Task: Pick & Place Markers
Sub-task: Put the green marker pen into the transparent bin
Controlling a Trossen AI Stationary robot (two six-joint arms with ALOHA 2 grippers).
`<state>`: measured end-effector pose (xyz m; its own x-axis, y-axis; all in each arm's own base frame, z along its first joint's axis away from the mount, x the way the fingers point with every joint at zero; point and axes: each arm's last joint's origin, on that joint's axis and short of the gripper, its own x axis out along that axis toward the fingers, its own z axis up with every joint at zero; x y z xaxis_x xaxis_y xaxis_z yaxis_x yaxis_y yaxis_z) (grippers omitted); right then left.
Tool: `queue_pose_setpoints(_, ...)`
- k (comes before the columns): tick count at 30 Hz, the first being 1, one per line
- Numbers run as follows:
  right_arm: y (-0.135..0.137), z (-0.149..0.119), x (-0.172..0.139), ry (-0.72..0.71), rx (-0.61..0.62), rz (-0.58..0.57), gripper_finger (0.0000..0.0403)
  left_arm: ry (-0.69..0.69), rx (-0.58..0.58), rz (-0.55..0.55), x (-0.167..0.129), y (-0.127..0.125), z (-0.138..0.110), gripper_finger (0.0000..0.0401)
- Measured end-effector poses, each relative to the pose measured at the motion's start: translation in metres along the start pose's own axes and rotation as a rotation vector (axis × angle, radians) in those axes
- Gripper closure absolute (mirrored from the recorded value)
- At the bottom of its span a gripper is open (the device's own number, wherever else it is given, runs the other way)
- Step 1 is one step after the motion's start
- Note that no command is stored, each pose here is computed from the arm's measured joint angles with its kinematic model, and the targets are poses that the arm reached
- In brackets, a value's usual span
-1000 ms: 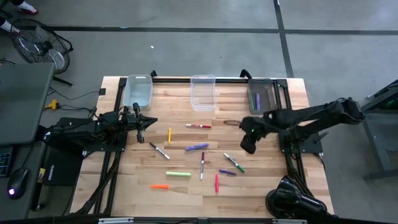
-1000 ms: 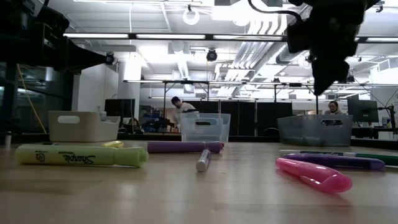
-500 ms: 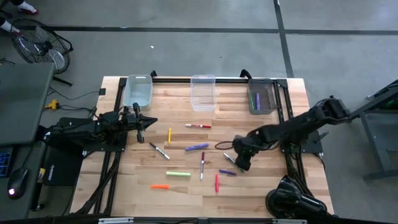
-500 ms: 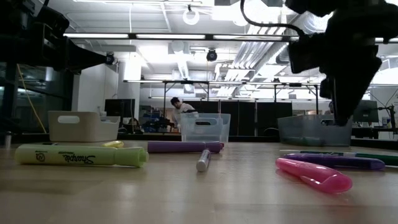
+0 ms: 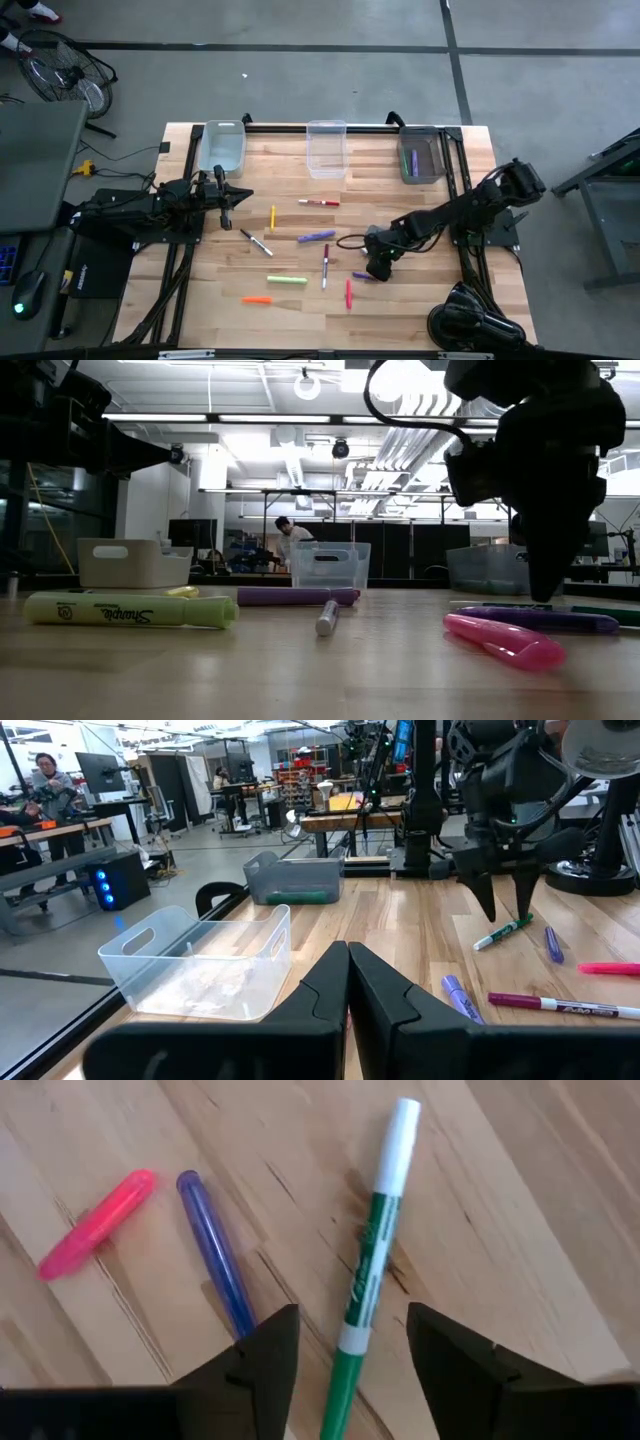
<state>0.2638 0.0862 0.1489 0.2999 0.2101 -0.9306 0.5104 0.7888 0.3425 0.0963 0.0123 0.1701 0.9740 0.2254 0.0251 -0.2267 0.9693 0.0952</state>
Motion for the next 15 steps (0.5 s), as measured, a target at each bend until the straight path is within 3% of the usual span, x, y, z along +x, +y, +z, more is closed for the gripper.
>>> queue_pose_setpoints(15,0.003,0.0,0.027,0.021,-0.045,-0.127,0.0214,0.0,0.0,0.0,0.0,0.0,0.0,0.04)
